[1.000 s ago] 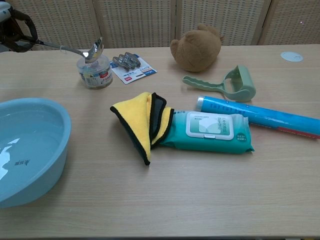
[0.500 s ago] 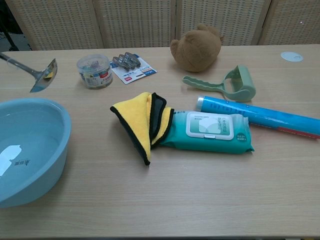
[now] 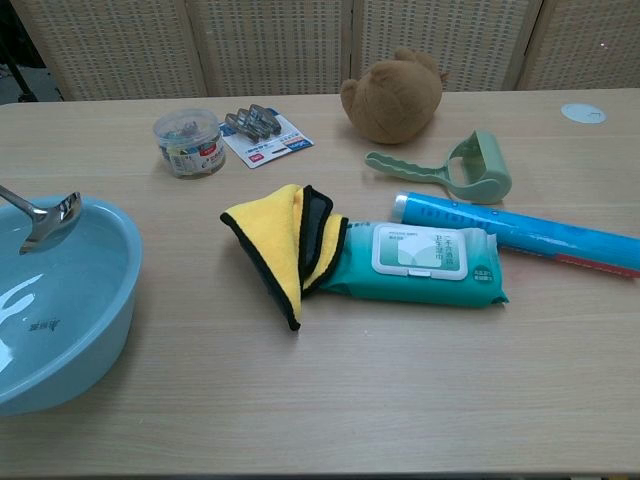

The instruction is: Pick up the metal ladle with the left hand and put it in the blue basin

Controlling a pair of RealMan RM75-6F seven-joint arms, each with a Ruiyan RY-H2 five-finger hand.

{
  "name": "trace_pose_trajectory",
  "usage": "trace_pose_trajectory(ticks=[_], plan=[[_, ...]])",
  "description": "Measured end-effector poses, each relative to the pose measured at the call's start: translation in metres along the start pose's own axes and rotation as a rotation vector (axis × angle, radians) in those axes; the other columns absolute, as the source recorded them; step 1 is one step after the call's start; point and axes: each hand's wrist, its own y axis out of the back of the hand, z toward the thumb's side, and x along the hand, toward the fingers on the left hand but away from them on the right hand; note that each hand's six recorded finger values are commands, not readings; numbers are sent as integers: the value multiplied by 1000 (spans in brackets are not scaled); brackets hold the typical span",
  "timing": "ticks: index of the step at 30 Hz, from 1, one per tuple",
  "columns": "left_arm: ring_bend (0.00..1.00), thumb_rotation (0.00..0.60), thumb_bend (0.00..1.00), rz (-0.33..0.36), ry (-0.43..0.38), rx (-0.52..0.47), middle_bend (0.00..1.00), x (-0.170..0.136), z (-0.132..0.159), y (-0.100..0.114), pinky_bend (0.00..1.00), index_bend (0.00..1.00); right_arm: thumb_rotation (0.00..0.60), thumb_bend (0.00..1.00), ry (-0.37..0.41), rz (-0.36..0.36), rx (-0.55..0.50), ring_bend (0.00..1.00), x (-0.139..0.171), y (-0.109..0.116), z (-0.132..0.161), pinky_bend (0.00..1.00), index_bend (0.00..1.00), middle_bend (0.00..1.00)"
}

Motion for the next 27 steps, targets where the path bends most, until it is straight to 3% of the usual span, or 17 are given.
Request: trace_pose_trajectory(ticks=[15, 27], plan=[[933, 600, 459, -47, -115, 237, 962, 10, 33, -18, 984, 928, 600, 0, -5, -4, 3, 0, -1, 0, -1, 0, 155, 0], [933, 600, 462, -30, -204, 414, 962, 6, 54, -18, 984, 928, 600, 0, 0, -8, -9, 0, -1, 3, -1, 0, 155, 0]])
